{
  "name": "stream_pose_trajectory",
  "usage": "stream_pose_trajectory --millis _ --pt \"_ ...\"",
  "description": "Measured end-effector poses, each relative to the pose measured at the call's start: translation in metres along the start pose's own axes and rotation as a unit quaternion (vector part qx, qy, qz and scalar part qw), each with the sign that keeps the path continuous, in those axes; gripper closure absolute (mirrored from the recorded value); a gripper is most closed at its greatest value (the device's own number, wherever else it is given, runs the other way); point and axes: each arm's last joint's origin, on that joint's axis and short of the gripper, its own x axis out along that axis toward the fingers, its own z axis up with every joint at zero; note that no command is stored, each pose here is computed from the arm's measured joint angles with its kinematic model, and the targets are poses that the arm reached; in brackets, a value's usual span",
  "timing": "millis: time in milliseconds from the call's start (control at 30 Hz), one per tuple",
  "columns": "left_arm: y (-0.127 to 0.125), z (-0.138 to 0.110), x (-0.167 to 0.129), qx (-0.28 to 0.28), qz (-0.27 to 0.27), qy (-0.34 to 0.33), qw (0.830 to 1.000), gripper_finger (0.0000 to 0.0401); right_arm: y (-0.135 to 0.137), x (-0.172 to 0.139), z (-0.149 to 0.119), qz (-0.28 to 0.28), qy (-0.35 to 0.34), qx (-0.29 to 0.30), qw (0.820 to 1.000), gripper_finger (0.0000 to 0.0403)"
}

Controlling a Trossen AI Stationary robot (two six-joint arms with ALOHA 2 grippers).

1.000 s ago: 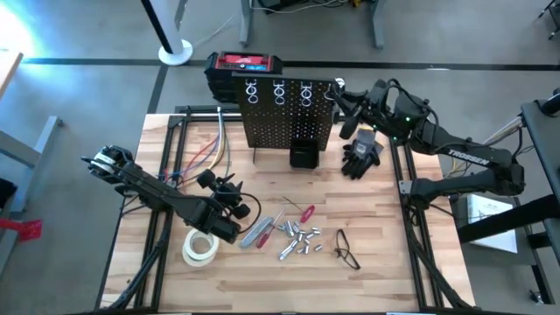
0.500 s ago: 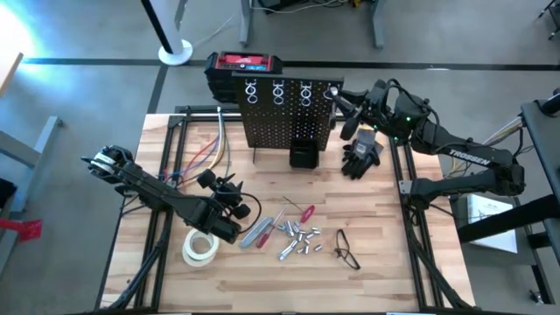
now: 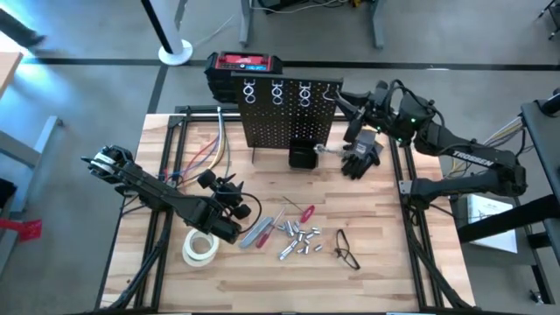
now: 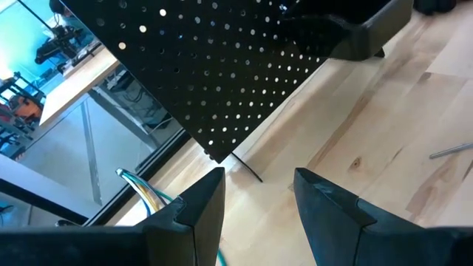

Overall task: Hang tools onto peg board
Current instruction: Hang the ratchet wrench on the peg board

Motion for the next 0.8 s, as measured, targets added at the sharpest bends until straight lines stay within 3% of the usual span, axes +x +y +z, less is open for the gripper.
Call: stream_pose_trajectory --millis 200,367,500,700,800 --pt "-0.001 0.0 0.0 -0.006 -0.003 -0.001 1.0 0.0247 0.007 -0.022 0.009 0.03 -0.008 -0.009 0.999 0.0287" --pt "-0.002 0.001 0.0 -0.008 -0.007 -0.001 1.0 0.0247 0.014 -0.035 -0.003 0.057 0.06 -0.003 0.997 0.0284" --pt "-0.004 0.002 0.0 -0.006 -0.011 -0.003 1.0 0.0247 0.02 -0.04 -0.03 0.061 0.131 0.004 0.99 0.0287" --pt "-0.005 0.002 -0.001 -0.01 -0.022 0.007 1.0 0.0247 0.017 -0.055 -0.086 -0.041 0.226 0.0 0.973 0.0282" --pt "-0.006 0.002 -0.002 0.0 -0.027 0.007 1.0 0.0247 0.016 -0.059 -0.116 -0.049 0.247 0.004 0.968 0.0277"
